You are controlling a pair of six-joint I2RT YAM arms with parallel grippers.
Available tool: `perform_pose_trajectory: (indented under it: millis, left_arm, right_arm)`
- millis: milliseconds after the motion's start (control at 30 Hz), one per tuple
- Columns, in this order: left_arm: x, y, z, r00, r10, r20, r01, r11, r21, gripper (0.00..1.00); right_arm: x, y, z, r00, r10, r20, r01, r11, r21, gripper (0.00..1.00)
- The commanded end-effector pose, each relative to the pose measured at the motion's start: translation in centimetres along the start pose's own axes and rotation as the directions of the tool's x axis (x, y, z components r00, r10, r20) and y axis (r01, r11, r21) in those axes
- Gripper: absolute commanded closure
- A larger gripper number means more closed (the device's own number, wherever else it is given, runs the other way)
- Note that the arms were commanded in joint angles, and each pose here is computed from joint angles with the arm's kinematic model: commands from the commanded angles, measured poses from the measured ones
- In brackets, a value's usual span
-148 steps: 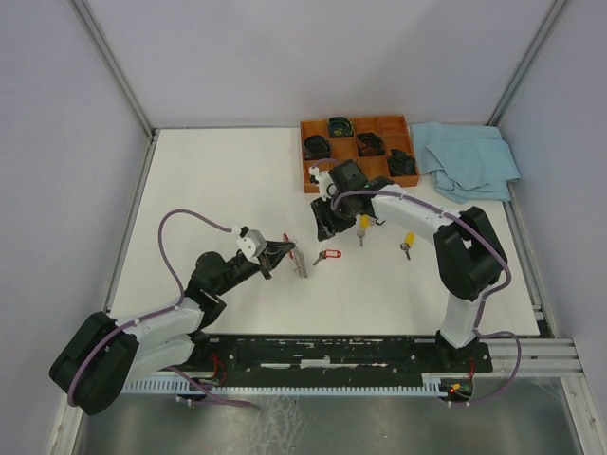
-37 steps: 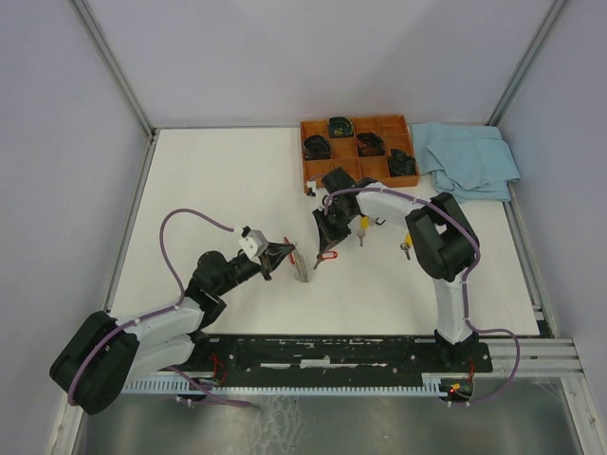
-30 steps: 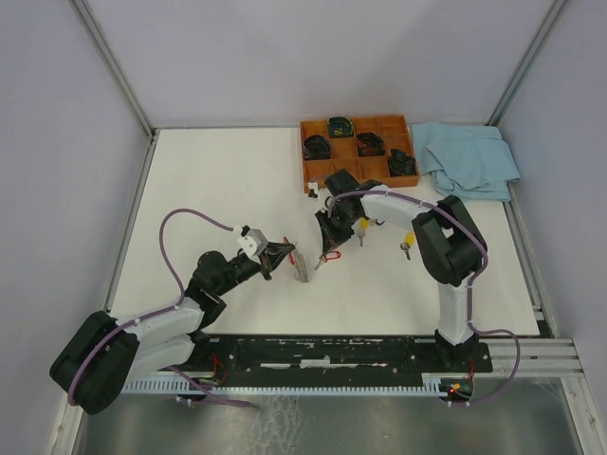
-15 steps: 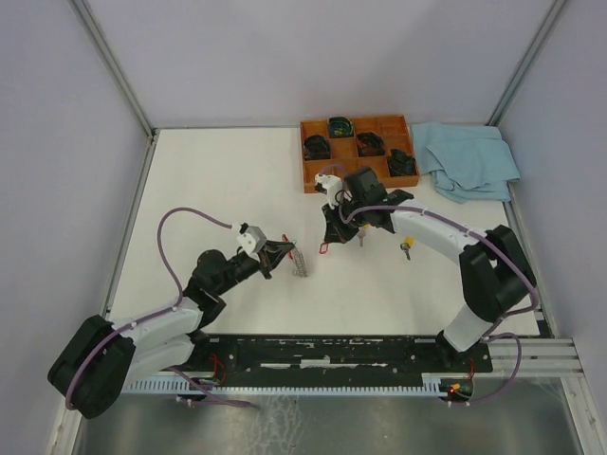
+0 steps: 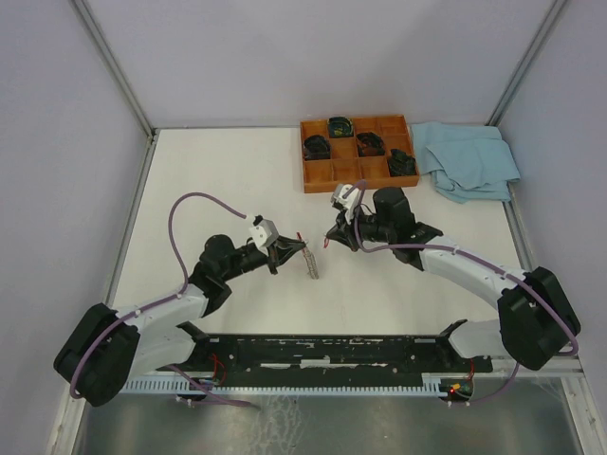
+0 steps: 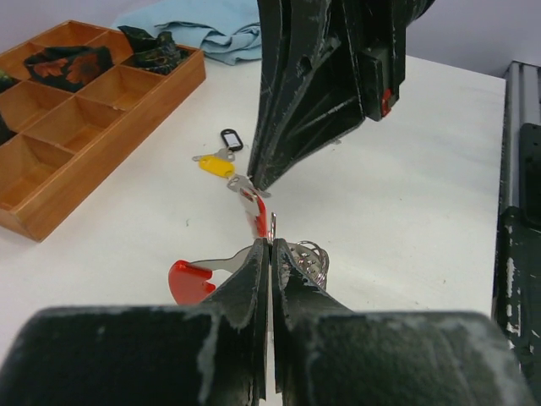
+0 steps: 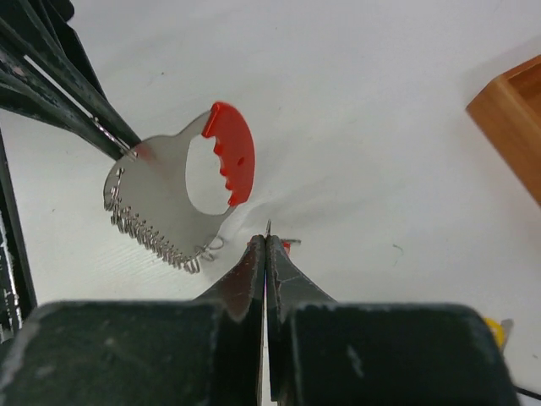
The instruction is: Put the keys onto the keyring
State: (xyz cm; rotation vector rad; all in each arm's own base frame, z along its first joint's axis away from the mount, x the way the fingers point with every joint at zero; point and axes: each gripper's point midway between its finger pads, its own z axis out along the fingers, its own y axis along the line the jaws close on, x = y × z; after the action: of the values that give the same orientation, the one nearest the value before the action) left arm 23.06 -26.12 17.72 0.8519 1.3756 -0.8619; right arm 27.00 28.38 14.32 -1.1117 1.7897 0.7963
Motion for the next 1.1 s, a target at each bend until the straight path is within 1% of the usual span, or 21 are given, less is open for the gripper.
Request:
perform_pose_trajectory:
  millis: [0, 233, 367, 467, 567, 700, 800, 867, 933, 1067]
  left_arm:
    - [-2.5, -0.8, 1.0, 0.993, 0.102, 0.053, -0.107, 0.988, 0.108, 0.97]
    - [-2.0, -1.7, 1.5, 0.991, 0.133, 0.008, -0.132, 0.963, 0.234, 0.97]
    - [-1.7, -1.8, 1.9, 0.989, 0.148, -0.027, -0.134, 0.949, 0.284, 0.97]
    - [-1.2, -2.0, 2.0, 0.986, 0.153, -0.059, -0.127, 0.941, 0.312, 0.97]
    - [-0.9, -1.8, 1.9, 0.981, 0.181, -0.064, -0.153, 0.939, 0.309, 0.97]
    - [-1.0, -1.6, 1.4, 0.971, 0.236, -0.049, -0.213, 0.935, 0.284, 0.97]
    - [-0.9, -1.1, 1.0, 0.966, 0.252, -0.054, -0.232, 0.941, 0.245, 0.97]
    - [-0.9, -1.2, 0.7, 0.954, 0.295, -0.047, -0.274, 0.928, 0.253, 0.97]
    - [-0.8, -1.2, 0.6, 0.946, 0.323, -0.037, -0.303, 0.917, 0.26, 0.97]
    - [-0.5, -1.3, 0.4, 0.917, 0.398, -0.024, -0.376, 0.883, 0.281, 0.97]
  right_arm:
    - [-5.5, -1.3, -1.1, 0.96, -0.194, 0.204, 0.177, 0.979, 0.097, 0.99]
    - [-6.3, -0.7, -2.1, 0.911, -0.303, 0.281, 0.277, 0.952, 0.13, 0.99]
    - [-6.2, 0.0, -2.6, 0.86, -0.368, 0.354, 0.334, 0.93, 0.156, 0.99]
    - [-5.8, 0.2, -2.7, 0.817, -0.428, 0.387, 0.387, 0.904, 0.182, 0.99]
    - [-5.1, 0.5, -2.5, 0.798, -0.464, 0.384, 0.43, 0.886, 0.177, 0.99]
    - [-5.4, 1.0, -2.8, 0.788, -0.47, 0.398, 0.442, 0.881, 0.166, 0.99]
    - [-5.3, 1.4, -2.9, 0.764, -0.516, 0.387, 0.496, 0.854, 0.159, 0.99]
    - [-4.8, 1.9, -2.8, 0.74, -0.554, 0.381, 0.549, 0.825, 0.133, 0.99]
    - [-4.5, 2.4, -2.6, 0.734, -0.562, 0.383, 0.57, 0.815, 0.104, 0.99]
    - [-4.3, 3.3, -2.5, 0.697, -0.595, 0.4, 0.626, 0.777, 0.065, 0.99]
